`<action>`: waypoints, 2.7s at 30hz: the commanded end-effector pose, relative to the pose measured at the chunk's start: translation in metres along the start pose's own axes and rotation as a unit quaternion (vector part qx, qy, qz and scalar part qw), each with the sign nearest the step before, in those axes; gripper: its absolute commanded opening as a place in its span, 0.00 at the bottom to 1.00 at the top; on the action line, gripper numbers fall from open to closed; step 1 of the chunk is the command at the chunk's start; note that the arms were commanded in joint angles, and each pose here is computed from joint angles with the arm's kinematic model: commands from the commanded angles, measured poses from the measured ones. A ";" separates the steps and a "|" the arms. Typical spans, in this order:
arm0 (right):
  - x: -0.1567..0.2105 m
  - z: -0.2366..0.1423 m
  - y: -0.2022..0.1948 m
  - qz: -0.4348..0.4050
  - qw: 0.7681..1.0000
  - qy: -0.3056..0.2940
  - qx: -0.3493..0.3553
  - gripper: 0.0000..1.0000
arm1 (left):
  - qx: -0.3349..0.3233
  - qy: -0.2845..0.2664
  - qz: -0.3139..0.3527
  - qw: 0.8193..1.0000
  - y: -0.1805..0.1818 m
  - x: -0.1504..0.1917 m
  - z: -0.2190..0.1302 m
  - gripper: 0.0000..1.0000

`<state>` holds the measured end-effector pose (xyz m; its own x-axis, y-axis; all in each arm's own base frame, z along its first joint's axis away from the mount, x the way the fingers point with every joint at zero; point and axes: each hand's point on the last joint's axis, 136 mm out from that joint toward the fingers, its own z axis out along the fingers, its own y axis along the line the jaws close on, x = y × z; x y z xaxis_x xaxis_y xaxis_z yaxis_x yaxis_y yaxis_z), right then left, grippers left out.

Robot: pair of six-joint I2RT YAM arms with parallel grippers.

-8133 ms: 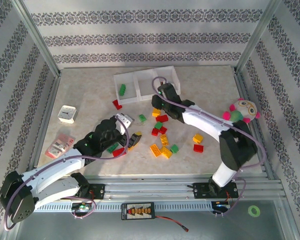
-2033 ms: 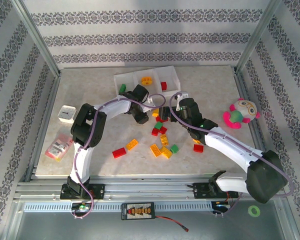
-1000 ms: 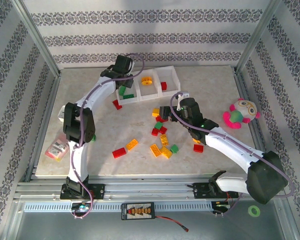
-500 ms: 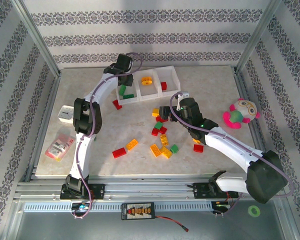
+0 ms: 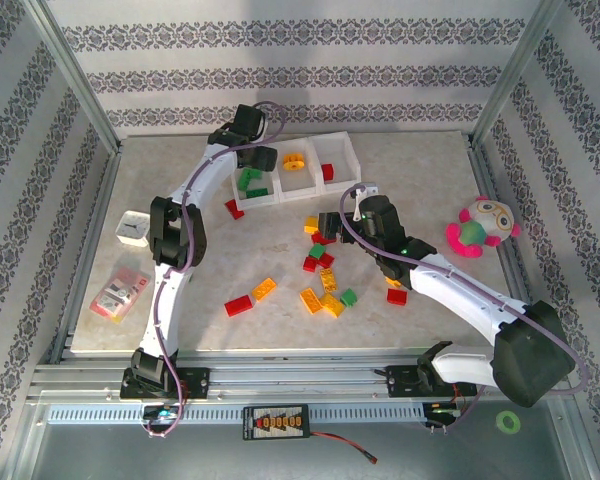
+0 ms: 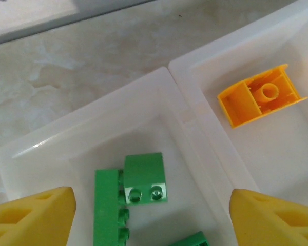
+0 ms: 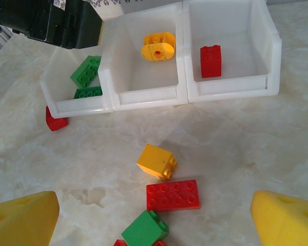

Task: Sort the legos into containers by color
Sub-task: Place the lego in the container, then pick up the lego from the center of the table, then place the lego in the container.

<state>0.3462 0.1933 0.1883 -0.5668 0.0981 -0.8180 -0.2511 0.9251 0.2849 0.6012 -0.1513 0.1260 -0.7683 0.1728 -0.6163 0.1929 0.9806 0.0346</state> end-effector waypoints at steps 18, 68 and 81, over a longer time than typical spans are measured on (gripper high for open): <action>0.024 -0.006 -0.029 -0.012 0.998 0.046 0.039 0.98 | 0.120 -0.171 0.037 0.977 -0.059 0.053 -0.160 0.99; 0.087 0.104 -0.025 -0.051 0.951 0.283 0.117 0.63 | 0.295 -0.223 0.230 0.900 -0.167 0.246 -0.209 0.99; -0.041 0.116 -0.045 -0.004 0.987 0.112 0.111 0.63 | 0.280 -0.240 0.191 0.909 -0.165 0.227 -0.204 0.99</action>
<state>0.4385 0.1931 0.1374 -0.7842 -0.0070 -0.6205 -0.1134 0.9847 0.1322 0.2634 -0.2490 0.1284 -0.2619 0.3427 -0.9022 0.7882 0.6154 0.0050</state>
